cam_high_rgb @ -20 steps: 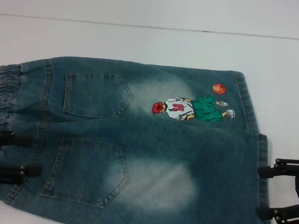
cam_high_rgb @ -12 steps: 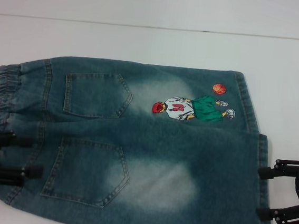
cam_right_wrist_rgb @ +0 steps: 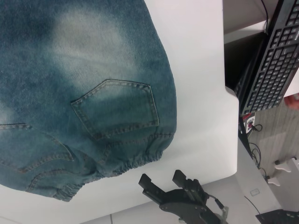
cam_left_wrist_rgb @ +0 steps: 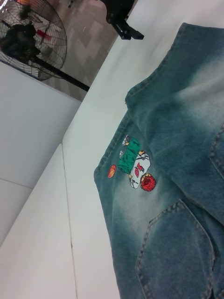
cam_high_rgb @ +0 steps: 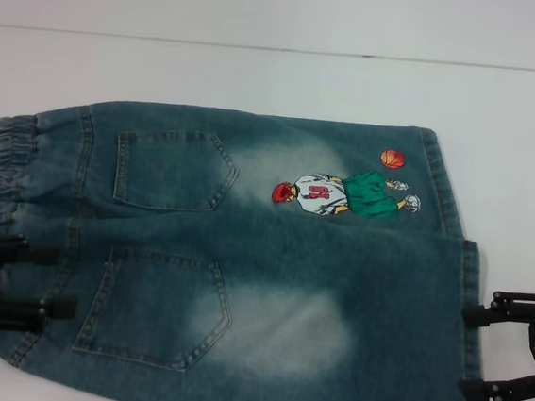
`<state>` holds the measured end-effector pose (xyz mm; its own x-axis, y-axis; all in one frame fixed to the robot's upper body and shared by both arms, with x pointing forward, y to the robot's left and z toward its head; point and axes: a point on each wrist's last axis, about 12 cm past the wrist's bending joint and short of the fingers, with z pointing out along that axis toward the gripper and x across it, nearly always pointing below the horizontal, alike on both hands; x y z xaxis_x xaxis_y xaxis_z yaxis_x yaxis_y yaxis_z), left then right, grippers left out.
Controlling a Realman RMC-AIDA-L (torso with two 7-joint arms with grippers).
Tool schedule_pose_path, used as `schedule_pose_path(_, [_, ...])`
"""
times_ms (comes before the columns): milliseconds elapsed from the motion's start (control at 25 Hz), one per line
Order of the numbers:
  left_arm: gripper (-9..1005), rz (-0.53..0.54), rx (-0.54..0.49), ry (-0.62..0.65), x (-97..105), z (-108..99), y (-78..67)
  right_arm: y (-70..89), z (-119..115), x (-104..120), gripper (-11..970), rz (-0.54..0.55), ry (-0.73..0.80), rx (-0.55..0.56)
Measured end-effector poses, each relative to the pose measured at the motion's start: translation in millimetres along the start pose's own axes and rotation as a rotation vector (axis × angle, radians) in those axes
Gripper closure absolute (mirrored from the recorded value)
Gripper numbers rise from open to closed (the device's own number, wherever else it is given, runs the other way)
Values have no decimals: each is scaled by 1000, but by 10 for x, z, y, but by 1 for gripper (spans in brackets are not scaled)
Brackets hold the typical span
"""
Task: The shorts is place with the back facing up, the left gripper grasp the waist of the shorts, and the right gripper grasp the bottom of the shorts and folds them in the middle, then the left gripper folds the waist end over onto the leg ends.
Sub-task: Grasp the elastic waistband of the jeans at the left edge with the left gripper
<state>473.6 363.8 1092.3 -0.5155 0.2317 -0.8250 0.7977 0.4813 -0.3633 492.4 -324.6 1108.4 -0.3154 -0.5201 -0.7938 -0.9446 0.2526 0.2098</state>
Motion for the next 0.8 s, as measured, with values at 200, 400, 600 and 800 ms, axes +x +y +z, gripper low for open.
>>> schedule_pose_path(200, [88, -20, -31, 33, -47, -71, 20, 18, 8, 3, 32, 8, -4, -11])
schedule_pose_path(400, [91, -81, -123, 114, -133, -226, 57, 34, 25, -8, 32, 8, -10, -24])
schedule_pose_path(600, [93, -134, -225, 207, -172, -325, 79, 10, 30, -8, 32, 8, -8, -6])
schedule_pose_path(800, [95, -162, -327, 276, -196, -354, 101, -28, 45, -11, 31, 18, -4, 18])
